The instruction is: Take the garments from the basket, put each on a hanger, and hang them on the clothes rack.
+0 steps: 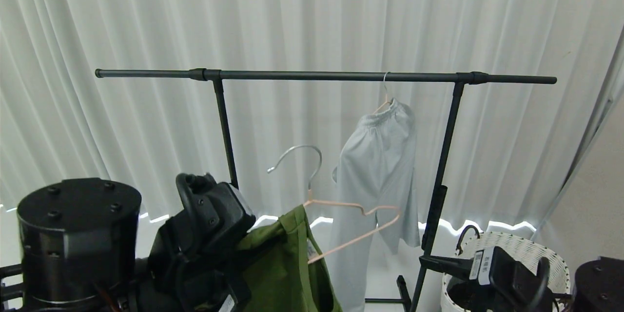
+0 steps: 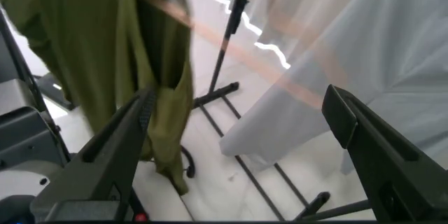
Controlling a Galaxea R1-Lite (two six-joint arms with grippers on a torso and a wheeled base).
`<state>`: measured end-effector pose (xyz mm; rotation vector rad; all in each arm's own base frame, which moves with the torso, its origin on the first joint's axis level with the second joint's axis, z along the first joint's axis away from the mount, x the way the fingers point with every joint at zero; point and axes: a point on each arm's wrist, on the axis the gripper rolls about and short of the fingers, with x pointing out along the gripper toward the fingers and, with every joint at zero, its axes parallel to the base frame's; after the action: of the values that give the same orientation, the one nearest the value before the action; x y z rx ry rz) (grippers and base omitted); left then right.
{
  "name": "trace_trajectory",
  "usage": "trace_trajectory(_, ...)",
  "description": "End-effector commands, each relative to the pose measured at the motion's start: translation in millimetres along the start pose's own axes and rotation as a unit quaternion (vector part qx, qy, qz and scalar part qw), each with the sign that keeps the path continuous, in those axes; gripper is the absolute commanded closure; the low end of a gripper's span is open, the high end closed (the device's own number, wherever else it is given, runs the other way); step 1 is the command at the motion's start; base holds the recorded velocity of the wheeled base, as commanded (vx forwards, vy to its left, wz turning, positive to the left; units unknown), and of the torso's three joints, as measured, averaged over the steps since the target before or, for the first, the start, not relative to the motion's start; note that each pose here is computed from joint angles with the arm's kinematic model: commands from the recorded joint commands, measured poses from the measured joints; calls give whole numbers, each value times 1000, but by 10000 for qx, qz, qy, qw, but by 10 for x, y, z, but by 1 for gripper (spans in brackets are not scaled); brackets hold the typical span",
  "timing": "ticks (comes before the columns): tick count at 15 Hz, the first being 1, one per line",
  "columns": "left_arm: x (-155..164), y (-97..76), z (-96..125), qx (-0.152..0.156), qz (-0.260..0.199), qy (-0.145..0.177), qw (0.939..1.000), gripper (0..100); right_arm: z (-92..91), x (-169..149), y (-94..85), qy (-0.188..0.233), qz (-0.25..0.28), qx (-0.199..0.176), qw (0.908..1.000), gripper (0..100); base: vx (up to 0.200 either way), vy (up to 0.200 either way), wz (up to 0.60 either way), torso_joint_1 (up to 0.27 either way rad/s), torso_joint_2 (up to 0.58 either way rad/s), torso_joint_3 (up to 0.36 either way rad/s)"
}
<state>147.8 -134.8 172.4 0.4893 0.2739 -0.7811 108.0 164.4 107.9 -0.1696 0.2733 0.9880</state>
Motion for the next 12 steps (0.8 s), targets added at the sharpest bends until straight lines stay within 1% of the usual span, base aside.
trace_trajectory(1, 15, 92, 129, -42, 173, -204, 9996, 100, -10, 223, -5, 168, -129, 372, 9991, 0, 0, 0, 0, 0, 0, 0)
trace_trajectory(3, 11, 112, 183, -43, 207, -297, 9993, 100, -19, 494, -18, 248, -711, 777, 9941, 0, 0, 0, 0, 0, 0, 0)
trace_trajectory(4, 7, 114, 189, -43, 213, -311, 9993, 100, -9, 585, -24, 221, -839, 1001, 9912, 0, 0, 0, 0, 0, 0, 0)
trace_trajectory(5, 3, 112, 192, -40, 209, -321, 9993, 100, 24, 670, -28, 145, -853, 1251, 9884, 0, 0, 0, 0, 0, 0, 0)
trace_trajectory(6, 3, 111, 199, -30, 208, -338, 9992, 100, 28, 739, -25, 136, -855, 1354, 9870, 0, 0, 0, 0, 0, 0, 0)
trace_trajectory(12, -18, 110, 215, -9, 206, -395, 9990, 100, -91, 1074, -22, 361, -890, 1356, 9861, 0, 0, 0, 0, 0, 0, 0)
